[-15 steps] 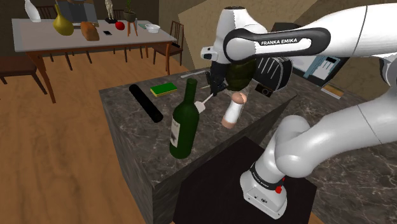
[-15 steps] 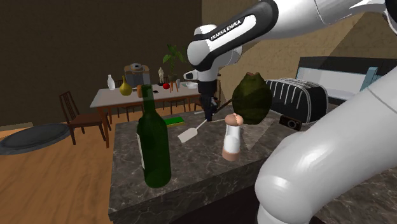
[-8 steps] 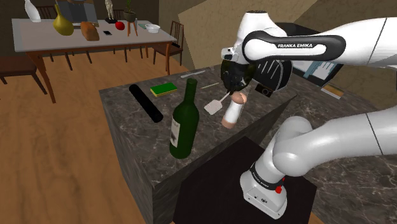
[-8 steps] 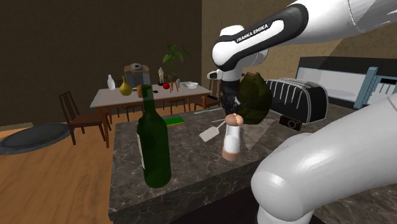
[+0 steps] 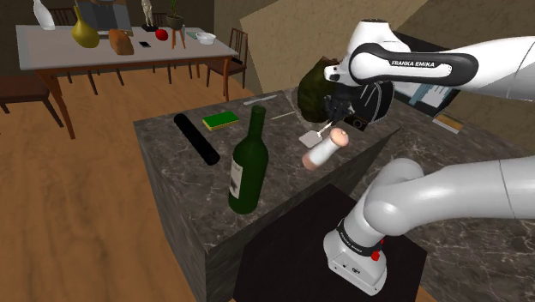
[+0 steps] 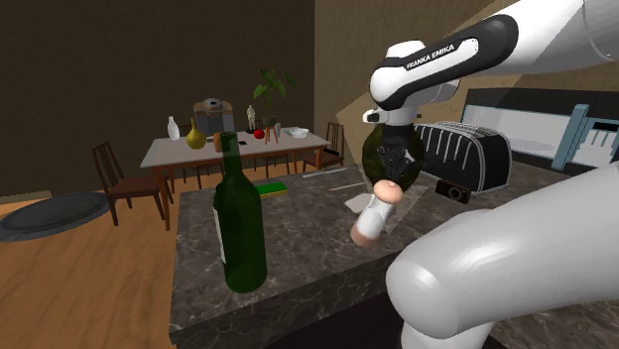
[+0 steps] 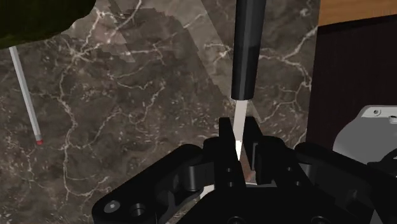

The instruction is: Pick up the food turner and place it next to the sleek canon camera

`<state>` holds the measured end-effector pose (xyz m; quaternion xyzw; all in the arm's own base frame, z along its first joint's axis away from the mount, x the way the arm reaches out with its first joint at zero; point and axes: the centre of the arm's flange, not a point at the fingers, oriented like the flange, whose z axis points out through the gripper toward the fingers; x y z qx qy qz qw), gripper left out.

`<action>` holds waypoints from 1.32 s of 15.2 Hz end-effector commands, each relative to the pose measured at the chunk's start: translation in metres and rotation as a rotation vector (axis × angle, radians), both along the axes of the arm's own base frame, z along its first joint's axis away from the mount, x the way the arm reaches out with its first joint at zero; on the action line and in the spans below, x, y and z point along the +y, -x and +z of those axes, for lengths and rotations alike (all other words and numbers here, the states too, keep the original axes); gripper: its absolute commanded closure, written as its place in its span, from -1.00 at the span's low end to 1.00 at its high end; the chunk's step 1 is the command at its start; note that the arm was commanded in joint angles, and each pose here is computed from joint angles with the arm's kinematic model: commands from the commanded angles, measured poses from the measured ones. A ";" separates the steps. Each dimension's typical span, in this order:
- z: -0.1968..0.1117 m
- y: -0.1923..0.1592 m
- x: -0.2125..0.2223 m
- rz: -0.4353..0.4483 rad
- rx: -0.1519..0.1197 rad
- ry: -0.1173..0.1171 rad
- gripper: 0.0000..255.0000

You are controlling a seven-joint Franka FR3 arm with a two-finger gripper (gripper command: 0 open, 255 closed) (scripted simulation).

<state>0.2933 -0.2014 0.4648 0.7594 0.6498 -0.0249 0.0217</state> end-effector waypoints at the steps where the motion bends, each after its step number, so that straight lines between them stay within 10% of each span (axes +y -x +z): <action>1: 0.001 0.015 -0.024 0.002 0.000 0.000 1.00; 20: 0.001 0.125 -0.251 0.002 0.000 0.000 1.00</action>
